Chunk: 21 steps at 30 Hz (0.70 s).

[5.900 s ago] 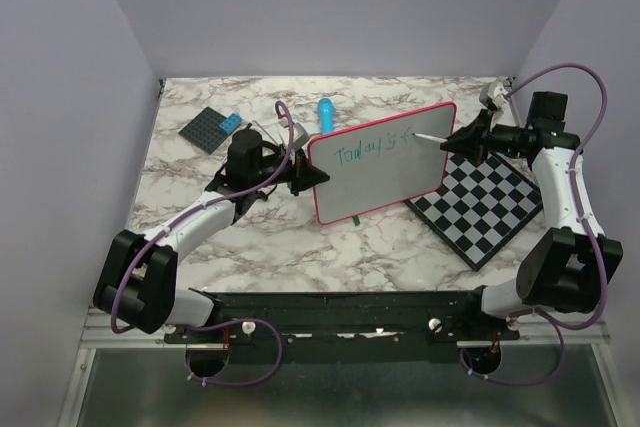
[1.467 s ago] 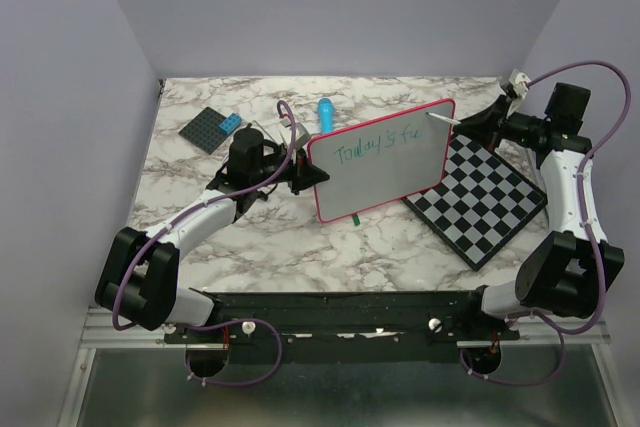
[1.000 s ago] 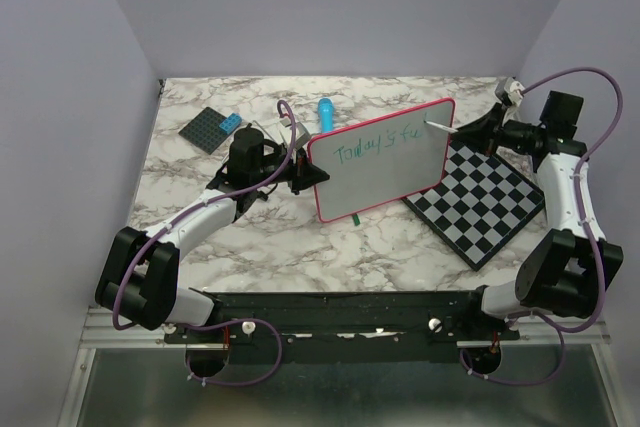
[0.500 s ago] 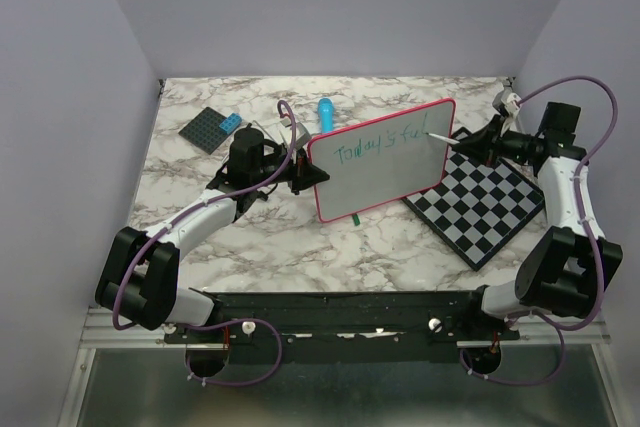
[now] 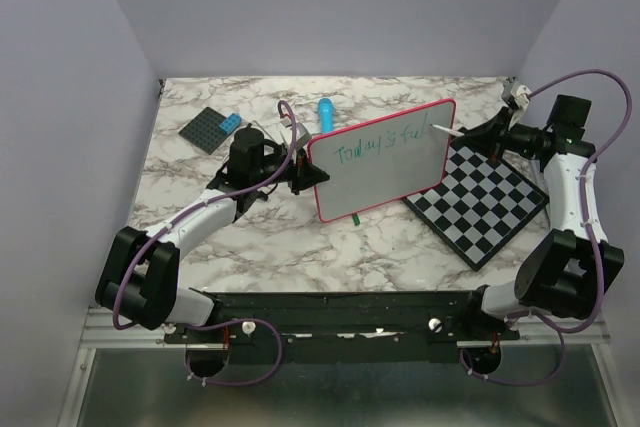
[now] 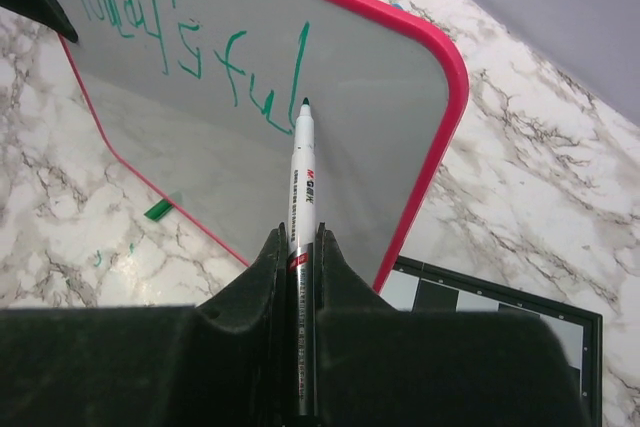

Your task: Write a sentence on the whiteboard

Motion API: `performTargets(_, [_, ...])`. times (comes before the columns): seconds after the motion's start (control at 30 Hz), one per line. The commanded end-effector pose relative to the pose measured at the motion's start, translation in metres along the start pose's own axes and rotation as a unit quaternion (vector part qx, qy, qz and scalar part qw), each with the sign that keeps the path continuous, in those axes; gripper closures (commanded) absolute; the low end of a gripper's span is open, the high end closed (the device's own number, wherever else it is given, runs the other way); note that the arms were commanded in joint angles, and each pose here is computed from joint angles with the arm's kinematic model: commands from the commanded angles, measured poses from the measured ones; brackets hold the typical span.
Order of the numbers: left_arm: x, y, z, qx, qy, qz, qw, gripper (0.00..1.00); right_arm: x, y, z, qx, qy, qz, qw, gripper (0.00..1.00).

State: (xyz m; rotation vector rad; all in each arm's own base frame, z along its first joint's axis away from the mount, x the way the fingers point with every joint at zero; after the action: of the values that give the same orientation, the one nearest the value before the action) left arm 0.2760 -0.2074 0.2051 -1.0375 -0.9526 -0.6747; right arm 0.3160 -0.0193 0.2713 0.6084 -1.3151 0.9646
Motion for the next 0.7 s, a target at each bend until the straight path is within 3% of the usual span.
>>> performTargets(0.0, [-0.041,0.011,0.002,0.029,0.075,0.042,0.996,1.00,0.021,-0.004,0.004,-0.005,-0.020,0.018,1.000,0.99])
performTargets(0.33, [-0.041,0.011,0.002,0.027,0.075,0.042,0.996,1.00,0.030,-0.017,0.003,-0.026,-0.032,0.020,0.999,0.99])
performTargets(0.67, [-0.041,0.011,0.002,0.026,0.075,0.042,0.996,1.00,0.012,-0.020,-0.001,-0.023,-0.024,-0.009,0.999,1.00])
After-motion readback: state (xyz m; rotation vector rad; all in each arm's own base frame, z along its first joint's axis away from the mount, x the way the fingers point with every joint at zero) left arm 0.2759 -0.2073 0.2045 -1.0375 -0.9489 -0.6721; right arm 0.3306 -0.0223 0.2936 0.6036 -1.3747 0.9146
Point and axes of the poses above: each gripper's point midway between its finger pads, its own z axis back along the fingers, its own y axis along the line the jaws close on, x = y × z, the point moved 7 cm from there along z, back along the fingers, and after that the axes turned 9 degrees about z, right-handed, at the moved point
